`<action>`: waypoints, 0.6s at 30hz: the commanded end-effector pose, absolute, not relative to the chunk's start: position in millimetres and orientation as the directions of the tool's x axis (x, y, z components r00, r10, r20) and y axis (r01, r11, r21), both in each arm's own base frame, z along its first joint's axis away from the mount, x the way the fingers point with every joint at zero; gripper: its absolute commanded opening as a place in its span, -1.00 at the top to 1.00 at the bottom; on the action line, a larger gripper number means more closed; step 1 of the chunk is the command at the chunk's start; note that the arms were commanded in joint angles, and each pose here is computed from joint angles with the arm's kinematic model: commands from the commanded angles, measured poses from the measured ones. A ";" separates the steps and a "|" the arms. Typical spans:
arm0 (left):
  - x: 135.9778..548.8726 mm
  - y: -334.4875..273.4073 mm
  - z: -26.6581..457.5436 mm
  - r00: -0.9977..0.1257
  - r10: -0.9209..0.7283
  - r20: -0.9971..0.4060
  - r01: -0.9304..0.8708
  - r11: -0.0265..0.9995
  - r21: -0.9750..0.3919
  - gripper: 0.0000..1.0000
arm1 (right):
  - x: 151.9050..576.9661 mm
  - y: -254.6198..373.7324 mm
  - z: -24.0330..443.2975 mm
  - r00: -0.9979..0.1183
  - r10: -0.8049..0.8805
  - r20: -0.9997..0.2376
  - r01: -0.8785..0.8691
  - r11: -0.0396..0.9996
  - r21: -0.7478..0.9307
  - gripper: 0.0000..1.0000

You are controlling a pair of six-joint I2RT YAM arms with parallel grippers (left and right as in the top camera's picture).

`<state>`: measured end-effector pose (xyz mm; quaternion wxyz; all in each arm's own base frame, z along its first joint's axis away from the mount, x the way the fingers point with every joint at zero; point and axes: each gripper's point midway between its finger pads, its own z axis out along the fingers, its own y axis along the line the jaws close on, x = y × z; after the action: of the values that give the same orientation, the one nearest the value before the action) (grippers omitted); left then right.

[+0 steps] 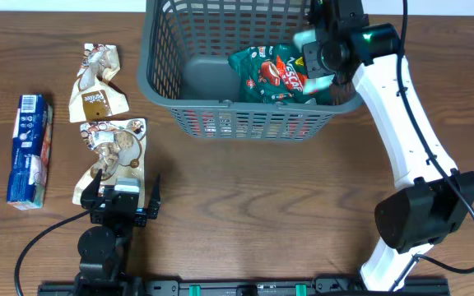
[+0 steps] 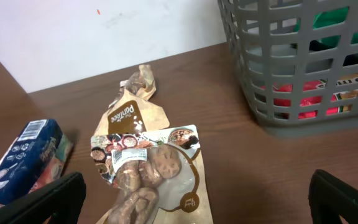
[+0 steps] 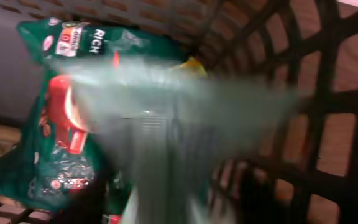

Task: Pack container
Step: 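Lower the wipes packet into the basket and open the right gripper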

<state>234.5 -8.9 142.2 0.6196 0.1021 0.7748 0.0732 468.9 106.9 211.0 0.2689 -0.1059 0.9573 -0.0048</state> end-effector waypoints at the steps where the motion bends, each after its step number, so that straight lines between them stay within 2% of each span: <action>1: 234.5 -9.7 130.4 -0.232 0.267 -0.936 0.083 0.964 0.254 -0.97 | 468.6 107.6 215.5 -0.825 -0.226 -0.518 -0.227 0.972 -0.062 -0.99; 11: 234.5 -9.7 130.4 -0.232 0.267 -0.936 0.083 0.964 0.254 -0.97 | 467.3 121.5 229.5 -0.797 -0.247 -0.551 -0.286 0.958 -0.016 -0.99; 14: 234.5 -9.7 130.4 -0.232 0.267 -0.936 0.083 0.964 0.254 -0.97 | 468.7 121.7 257.3 -0.761 -0.238 -0.603 -0.285 0.958 -0.019 -0.98; 18: 234.5 -9.7 130.4 -0.232 0.267 -0.936 0.083 0.964 0.254 -0.97 | 466.5 121.2 316.8 -0.674 -0.216 -0.707 -0.282 0.959 -0.023 -0.99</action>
<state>234.5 -8.9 142.3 0.6198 0.1021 0.7747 0.0732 472.4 127.3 246.5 0.3045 -0.1384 0.9418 0.0354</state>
